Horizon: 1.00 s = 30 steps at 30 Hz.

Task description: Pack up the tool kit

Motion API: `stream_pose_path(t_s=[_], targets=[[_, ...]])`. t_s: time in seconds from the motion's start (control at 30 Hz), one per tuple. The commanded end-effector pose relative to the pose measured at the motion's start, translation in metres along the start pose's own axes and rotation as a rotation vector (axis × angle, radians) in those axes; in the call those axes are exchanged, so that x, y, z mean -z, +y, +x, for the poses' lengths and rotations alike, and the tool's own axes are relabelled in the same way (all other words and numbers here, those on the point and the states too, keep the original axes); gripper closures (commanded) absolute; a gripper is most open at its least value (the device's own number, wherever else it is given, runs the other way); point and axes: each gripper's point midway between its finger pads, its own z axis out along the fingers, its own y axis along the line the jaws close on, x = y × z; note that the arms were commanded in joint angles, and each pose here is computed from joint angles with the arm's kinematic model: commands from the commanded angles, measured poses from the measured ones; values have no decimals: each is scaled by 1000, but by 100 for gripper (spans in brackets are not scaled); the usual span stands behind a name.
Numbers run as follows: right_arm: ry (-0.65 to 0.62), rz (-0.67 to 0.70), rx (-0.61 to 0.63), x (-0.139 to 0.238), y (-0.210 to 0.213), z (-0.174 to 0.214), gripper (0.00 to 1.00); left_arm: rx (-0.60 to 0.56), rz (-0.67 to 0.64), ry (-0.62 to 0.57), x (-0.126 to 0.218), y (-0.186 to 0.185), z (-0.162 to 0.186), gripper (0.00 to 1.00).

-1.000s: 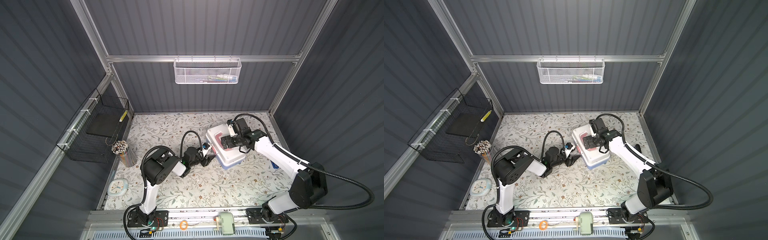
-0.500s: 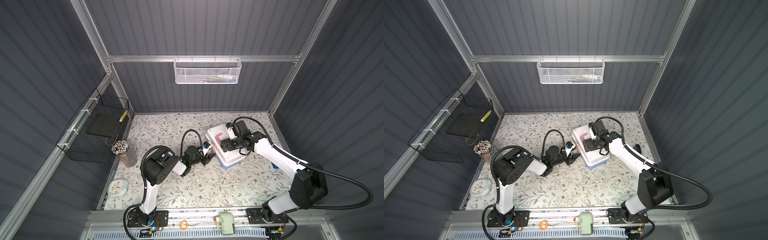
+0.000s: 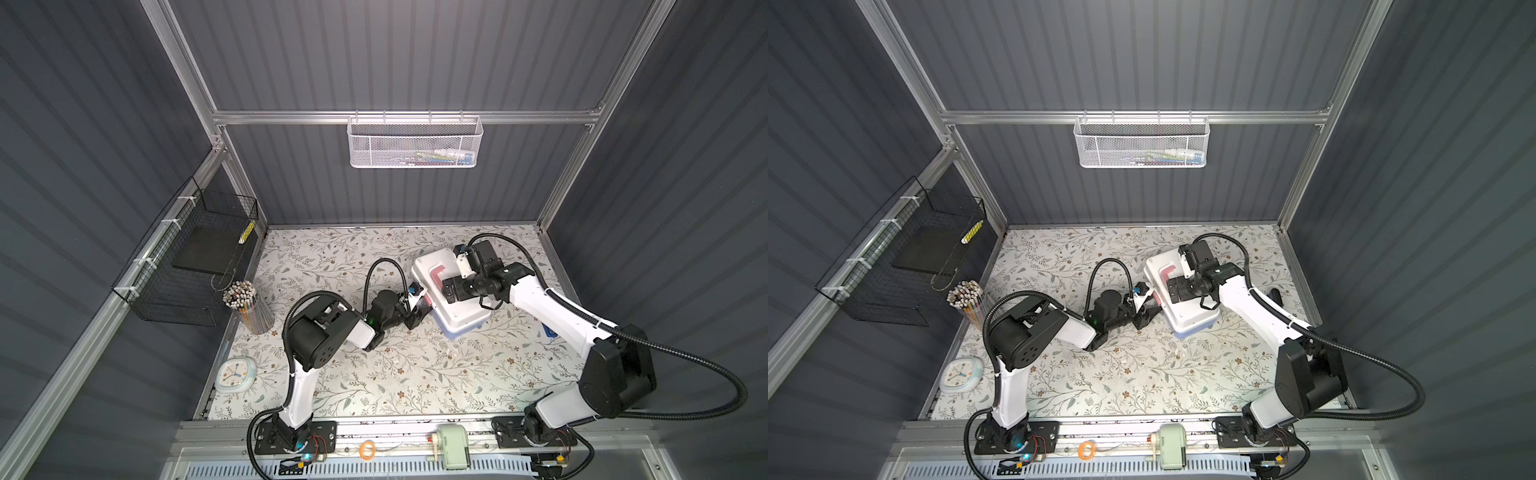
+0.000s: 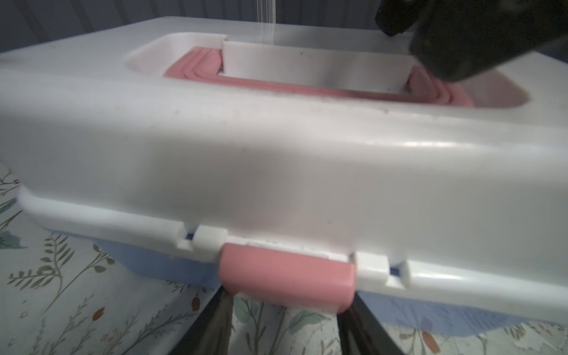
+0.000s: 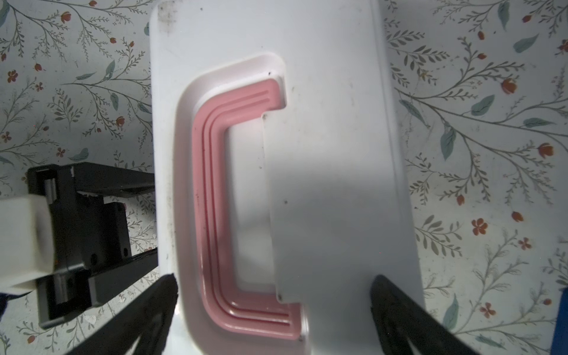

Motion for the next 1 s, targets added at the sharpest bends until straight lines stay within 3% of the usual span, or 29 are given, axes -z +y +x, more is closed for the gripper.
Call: stream_pose_path(t_s=[0.0, 0.2, 0.33, 0.97], targets=[[-2, -12, 0, 4, -1, 3, 1, -25, 19, 2, -6, -5, 4, 47], [5, -21, -7, 1, 0, 4, 1, -27, 30, -1, -9, -6, 2, 47], [7, -20, -12, 1, -1, 3, 1, -24, 32, 12, -12, -5, 5, 38], [45, -31, -19, -6, -1, 12, 2, -43, -15, 7, -10, 3, -9, 35]])
